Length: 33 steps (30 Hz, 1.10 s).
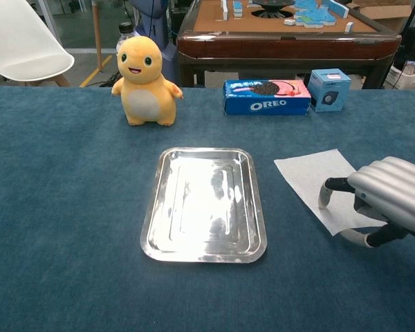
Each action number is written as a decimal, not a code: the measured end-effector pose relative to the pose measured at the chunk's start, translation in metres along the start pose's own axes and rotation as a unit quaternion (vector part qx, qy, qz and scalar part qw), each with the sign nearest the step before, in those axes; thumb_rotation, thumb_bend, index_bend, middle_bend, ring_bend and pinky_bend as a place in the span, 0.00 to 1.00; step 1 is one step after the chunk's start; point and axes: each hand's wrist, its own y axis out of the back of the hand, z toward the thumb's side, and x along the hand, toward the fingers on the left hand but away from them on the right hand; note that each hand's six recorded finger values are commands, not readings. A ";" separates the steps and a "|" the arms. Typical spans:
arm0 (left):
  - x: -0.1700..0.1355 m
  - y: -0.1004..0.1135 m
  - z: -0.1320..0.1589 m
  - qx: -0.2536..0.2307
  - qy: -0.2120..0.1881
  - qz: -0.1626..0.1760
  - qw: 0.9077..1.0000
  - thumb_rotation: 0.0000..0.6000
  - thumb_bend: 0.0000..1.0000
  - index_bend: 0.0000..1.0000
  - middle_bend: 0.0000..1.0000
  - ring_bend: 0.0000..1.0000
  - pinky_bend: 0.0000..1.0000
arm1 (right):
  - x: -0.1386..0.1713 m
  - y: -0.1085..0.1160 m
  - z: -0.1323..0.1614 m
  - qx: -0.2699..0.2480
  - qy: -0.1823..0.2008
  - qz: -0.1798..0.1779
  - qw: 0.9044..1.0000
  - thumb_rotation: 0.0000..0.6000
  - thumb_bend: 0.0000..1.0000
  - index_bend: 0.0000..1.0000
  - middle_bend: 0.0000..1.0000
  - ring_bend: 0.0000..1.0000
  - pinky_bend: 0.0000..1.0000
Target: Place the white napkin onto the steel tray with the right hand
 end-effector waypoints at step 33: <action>0.000 0.000 0.001 0.001 -0.001 -0.001 1.000 1.00 0.48 0.21 0.28 0.22 0.36 | 0.001 0.003 0.003 -0.011 -0.004 -0.012 1.000 1.00 0.45 0.54 1.00 1.00 1.00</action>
